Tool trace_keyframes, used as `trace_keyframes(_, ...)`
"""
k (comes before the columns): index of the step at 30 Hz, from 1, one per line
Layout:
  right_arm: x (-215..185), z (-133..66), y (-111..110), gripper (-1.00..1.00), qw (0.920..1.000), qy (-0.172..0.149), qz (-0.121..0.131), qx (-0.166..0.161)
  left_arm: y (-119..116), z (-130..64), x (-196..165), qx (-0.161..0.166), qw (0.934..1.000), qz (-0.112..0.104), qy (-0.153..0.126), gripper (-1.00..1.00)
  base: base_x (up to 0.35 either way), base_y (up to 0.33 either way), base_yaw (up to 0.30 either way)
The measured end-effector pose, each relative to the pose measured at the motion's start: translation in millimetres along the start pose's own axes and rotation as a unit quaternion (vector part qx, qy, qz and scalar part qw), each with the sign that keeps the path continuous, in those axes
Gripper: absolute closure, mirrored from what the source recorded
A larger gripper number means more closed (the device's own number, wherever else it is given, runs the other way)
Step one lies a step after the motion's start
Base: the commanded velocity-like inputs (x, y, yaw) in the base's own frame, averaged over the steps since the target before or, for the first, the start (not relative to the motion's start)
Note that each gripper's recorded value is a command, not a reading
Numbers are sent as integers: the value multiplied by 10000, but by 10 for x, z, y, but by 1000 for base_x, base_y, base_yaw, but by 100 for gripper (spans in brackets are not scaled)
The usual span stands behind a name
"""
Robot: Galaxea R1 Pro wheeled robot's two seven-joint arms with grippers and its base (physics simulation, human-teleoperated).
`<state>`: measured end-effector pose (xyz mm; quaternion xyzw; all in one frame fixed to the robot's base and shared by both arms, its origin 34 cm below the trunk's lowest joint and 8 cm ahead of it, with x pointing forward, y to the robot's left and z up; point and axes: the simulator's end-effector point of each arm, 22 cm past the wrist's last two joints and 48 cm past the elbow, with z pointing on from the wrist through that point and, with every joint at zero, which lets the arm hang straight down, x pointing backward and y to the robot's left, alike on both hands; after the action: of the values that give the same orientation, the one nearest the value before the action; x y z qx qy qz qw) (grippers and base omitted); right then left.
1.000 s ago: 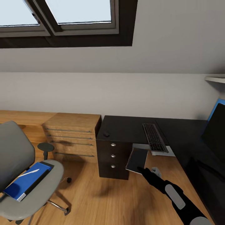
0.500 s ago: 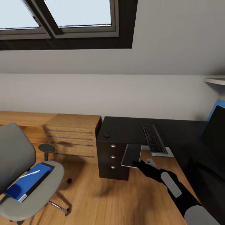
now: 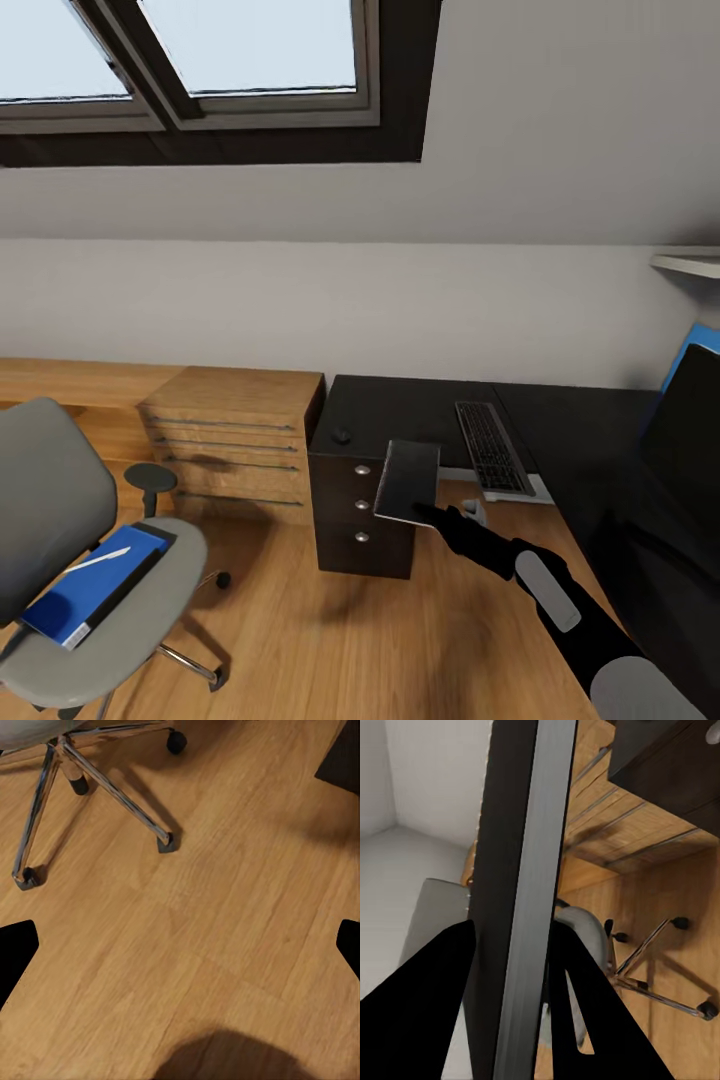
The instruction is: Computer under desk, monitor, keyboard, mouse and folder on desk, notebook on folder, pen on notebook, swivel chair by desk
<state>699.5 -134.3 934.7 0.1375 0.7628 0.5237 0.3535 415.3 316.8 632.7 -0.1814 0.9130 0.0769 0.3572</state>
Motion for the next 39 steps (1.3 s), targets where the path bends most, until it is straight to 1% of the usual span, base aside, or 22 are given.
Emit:
trace_keyframes(3,8,-32,0,100,10000,19,27,-22,-26,-31,-54,66,9999,11,-82,-100,0,0,0)
trace_keyframes(6,11,-62,-3,100,10000,43,15,-2,-78,-70,-159,206,9993,10,-313,-100,0,0,0)
trace_keyframes(7,9,-67,3,100,10000,45,18,-1,-87,-85,-164,236,9991,13,-338,-100,0,0,0)
trace_keyframes(8,7,-73,11,100,10000,47,20,1,-93,-100,-160,264,9990,20,-350,-100,0,0,0)
trace_keyframes(10,6,-89,17,100,10000,58,16,10,-171,-162,-32,491,9984,58,-268,-100,0,0,0)
trace_keyframes(14,17,-102,6,100,10000,70,25,43,-229,-200,2,649,9976,75,-233,-100,0,0,0)
trace_keyframes(24,48,-110,-63,100,9999,76,88,113,-230,-203,11,679,9974,74,-226,-100,28,0,0)
trace_keyframes(39,63,-124,-97,100,9998,89,110,147,-241,-208,11,692,9973,80,-230,-100,299,0,0)
